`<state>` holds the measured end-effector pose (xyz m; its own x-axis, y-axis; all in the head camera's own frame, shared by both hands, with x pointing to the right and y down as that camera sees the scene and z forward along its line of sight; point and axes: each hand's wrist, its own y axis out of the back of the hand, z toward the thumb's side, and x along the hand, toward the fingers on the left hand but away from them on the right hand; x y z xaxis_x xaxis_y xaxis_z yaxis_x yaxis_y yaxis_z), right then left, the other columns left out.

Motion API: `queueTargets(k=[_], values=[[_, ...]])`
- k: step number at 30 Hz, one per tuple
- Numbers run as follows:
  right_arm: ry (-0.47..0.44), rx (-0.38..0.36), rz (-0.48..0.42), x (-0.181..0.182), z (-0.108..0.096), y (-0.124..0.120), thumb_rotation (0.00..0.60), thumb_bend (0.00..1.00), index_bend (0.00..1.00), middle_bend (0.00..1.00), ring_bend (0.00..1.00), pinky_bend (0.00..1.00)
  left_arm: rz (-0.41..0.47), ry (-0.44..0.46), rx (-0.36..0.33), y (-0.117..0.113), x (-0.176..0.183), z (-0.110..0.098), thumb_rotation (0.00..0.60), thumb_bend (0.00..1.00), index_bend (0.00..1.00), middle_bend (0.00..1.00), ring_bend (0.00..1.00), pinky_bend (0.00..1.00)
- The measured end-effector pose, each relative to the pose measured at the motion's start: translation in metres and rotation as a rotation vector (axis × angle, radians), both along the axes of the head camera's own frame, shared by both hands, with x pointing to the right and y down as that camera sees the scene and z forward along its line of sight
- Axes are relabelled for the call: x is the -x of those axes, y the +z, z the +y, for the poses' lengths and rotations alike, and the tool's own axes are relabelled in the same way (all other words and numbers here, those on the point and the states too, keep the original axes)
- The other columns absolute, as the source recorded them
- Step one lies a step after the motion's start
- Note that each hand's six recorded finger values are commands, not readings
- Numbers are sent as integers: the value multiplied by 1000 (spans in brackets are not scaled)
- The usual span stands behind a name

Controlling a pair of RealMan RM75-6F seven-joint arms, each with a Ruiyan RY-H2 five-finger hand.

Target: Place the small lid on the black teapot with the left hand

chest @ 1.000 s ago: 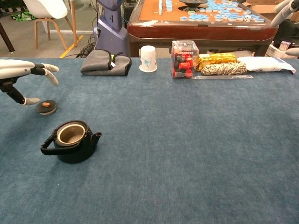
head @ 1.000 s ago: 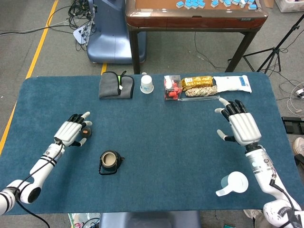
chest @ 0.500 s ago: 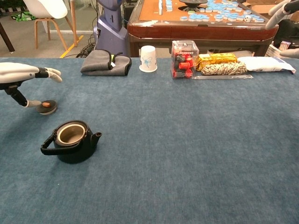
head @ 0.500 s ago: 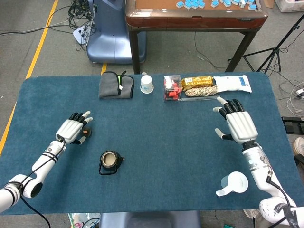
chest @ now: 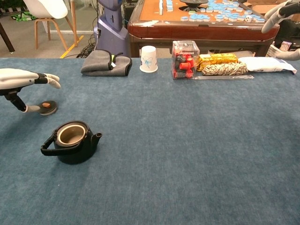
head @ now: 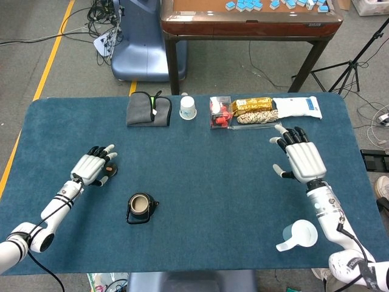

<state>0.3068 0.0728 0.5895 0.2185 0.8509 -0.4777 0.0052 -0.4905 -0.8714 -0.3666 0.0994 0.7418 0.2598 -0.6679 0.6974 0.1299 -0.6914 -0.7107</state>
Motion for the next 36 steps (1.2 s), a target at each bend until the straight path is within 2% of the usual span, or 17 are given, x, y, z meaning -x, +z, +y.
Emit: queueTargets(k=[19, 36], values=[[-15, 19, 14, 13, -6, 12, 600, 291, 265, 103, 97, 38, -14, -13, 28, 18, 19, 5, 600, 345, 147, 0, 0, 0], [-16, 27, 15, 12, -5, 18, 600, 291, 265, 103, 97, 38, -34, 8, 54, 20, 26, 10, 600, 345, 164, 0, 0, 0]])
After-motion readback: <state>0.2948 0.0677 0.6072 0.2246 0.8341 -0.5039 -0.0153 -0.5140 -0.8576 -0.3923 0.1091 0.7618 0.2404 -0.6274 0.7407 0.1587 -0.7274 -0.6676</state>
